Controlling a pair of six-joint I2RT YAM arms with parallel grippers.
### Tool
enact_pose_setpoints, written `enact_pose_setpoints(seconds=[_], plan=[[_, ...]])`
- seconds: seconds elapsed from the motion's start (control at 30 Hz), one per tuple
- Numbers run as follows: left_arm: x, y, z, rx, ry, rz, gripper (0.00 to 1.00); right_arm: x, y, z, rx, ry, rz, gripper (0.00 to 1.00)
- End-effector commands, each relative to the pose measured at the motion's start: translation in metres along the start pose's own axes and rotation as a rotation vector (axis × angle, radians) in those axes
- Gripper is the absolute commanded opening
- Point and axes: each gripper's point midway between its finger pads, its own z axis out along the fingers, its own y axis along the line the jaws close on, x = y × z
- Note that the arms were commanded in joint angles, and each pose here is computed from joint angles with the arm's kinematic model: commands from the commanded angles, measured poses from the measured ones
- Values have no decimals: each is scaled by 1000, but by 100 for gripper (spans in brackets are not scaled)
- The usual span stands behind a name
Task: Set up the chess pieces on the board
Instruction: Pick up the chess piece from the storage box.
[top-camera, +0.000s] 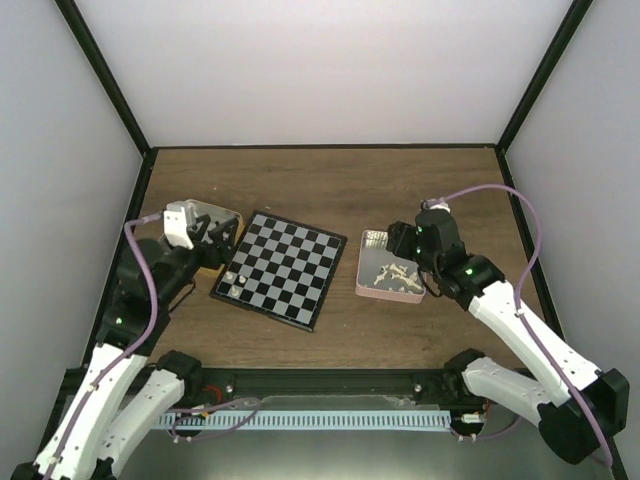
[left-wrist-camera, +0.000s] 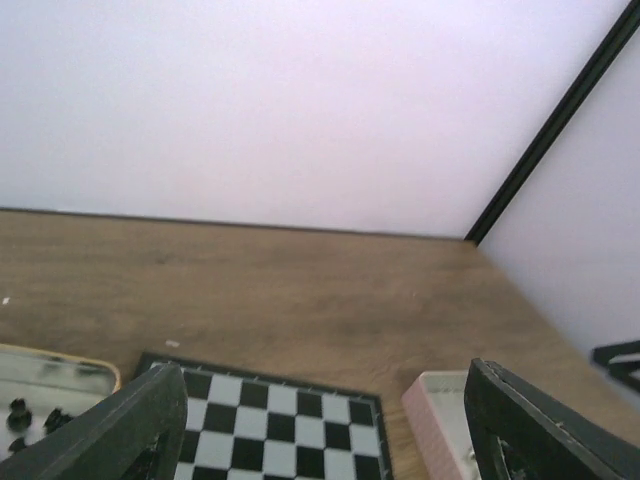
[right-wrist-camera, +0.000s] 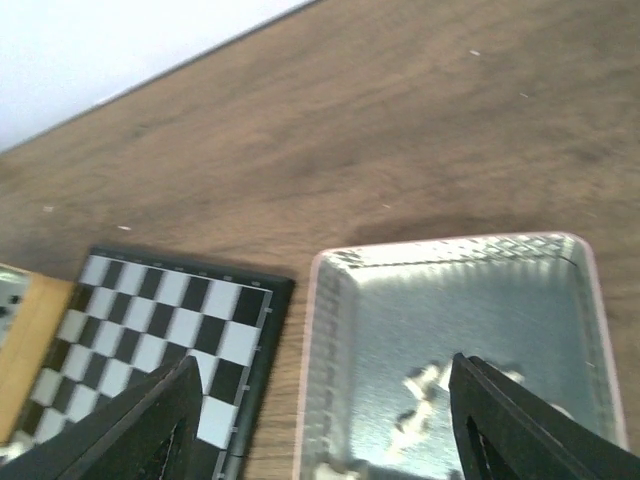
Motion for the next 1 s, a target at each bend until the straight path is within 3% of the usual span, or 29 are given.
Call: enact_pose_setpoints(seconds=[0.0,0.1,0.23,0.4,0.57,0.97], plan=[[-17,-10,-16,51,-115,-3,80,21,-45,11,167,73,-22,69],[-12,-8,-23,47,-110,-17,81,37,-63,28,227,136,-17,65],[-7,-2,-30,18,-117,-24,82,64,-84,49,292,225,-11,52],[3,-1,-30,27,-91,-54,82,82,-95,61,338,279,-9,48],[13,-5,-24,59,-48,-71,83,87,-118,57,453,282,-24,43],[13,-6,-18,65,-46,-71,83,101,-129,71,505,321,-41,28]])
